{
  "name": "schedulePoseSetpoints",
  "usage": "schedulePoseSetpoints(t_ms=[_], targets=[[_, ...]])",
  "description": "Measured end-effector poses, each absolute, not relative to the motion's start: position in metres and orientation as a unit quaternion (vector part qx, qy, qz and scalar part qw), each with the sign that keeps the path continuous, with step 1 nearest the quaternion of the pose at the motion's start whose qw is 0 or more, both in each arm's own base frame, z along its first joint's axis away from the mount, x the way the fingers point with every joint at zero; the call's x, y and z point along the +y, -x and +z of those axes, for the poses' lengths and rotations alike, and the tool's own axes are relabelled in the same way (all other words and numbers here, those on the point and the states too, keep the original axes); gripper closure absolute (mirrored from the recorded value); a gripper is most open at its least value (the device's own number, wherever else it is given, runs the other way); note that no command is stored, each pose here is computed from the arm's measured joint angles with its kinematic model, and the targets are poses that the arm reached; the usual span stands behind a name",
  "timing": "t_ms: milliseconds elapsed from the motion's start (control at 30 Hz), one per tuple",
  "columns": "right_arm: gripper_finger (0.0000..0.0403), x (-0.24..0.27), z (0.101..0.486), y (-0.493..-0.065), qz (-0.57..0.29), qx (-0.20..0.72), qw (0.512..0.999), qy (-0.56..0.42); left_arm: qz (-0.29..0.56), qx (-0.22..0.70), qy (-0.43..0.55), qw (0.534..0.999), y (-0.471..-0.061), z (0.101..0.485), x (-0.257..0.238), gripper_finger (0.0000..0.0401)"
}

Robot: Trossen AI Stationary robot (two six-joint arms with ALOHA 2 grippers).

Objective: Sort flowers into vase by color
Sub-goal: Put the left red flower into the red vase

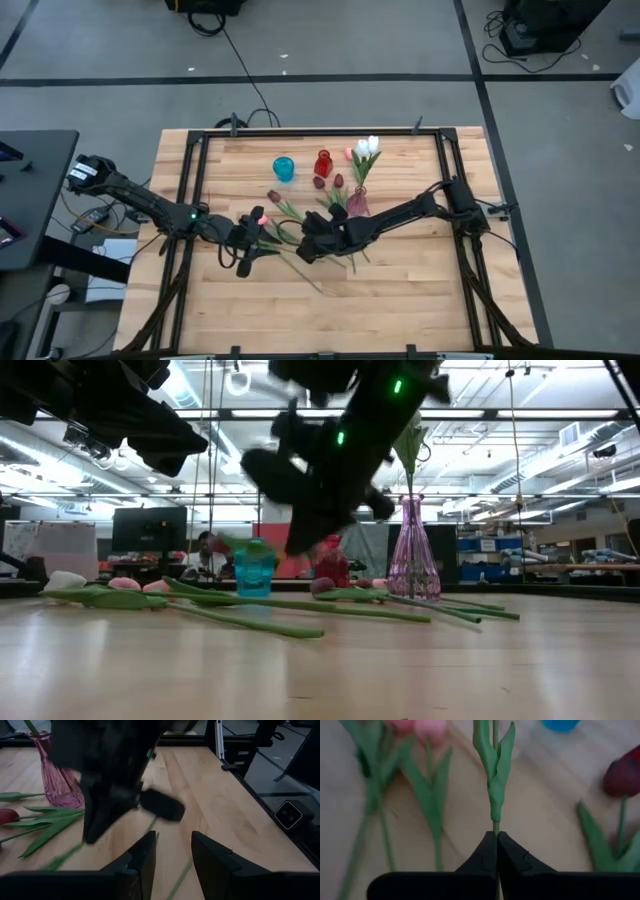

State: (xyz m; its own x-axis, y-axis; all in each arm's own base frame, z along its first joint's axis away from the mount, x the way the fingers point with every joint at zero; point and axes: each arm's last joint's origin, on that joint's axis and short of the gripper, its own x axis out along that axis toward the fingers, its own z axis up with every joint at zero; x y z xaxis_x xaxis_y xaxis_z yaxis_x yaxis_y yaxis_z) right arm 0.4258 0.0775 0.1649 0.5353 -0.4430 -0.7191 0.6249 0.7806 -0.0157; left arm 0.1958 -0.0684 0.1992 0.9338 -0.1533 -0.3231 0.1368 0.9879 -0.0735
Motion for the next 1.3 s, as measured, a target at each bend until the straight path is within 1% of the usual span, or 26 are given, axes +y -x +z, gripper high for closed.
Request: schedulePoseSetpoints(t_ms=[100,333,400,500,633,767,833,967,1067,1133,1233,1300], targets=[[0.0396,0.092,0.192,-0.415,-0.309,0.341,0.882,-0.101,-0.073,0.167,0.03,0.983,-0.196,0.199,-0.068,0.027],[0.0396,0.118,0.248,-0.378,-0.323,0.296,0.897,-0.054,-0.076,0.168,0.037,0.982,-0.196,0.199,-0.069,0.027],[0.0396,0.126,0.259,-0.367,-0.32,0.29,0.901,-0.042,-0.076,0.168,0.037,0.982,-0.196,0.199,-0.069,0.027],[0.0396,0.135,0.266,-0.354,-0.316,0.291,0.902,-0.027,-0.076,0.166,0.032,0.983,-0.196,0.199,-0.069,0.027],[0.0396,0.132,0.258,-0.339,-0.306,0.282,0.908,-0.041,-0.075,0.155,0.02,0.985,-0.197,0.201,-0.069,0.027],[0.0396,0.118,0.225,-0.329,-0.273,0.26,0.923,-0.081,-0.072,0.146,0.01,0.987,-0.197,0.203,-0.069,0.027],[0.0396,0.11,0.21,-0.325,-0.249,0.23,0.935,-0.099,-0.061,0.144,0.005,0.988,-0.197,0.203,-0.068,0.027],[0.0396,0.094,0.187,-0.319,-0.174,0.139,0.967,-0.121,-0.029,0.141,-0.003,0.99,-0.198,0.203,-0.066,0.027],[0.0396,0.081,0.184,-0.311,-0.13,0.055,0.982,-0.124,-0.01,0.132,0.0,0.991,-0.198,0.204,-0.065,0.027],[0.0396,0.074,0.185,-0.306,-0.111,0.014,0.988,-0.11,-0.007,0.118,0.01,0.993,-0.2,0.206,-0.066,0.027],[0.0396,0.069,0.191,-0.305,-0.082,-0.027,0.993,-0.079,-0.007,0.098,0.018,0.995,-0.208,0.204,-0.068,0.027],[0.0396,0.069,0.196,-0.308,-0.062,-0.034,0.996,-0.057,-0.006,0.092,0.022,0.996,-0.215,0.201,-0.07,0.027]])
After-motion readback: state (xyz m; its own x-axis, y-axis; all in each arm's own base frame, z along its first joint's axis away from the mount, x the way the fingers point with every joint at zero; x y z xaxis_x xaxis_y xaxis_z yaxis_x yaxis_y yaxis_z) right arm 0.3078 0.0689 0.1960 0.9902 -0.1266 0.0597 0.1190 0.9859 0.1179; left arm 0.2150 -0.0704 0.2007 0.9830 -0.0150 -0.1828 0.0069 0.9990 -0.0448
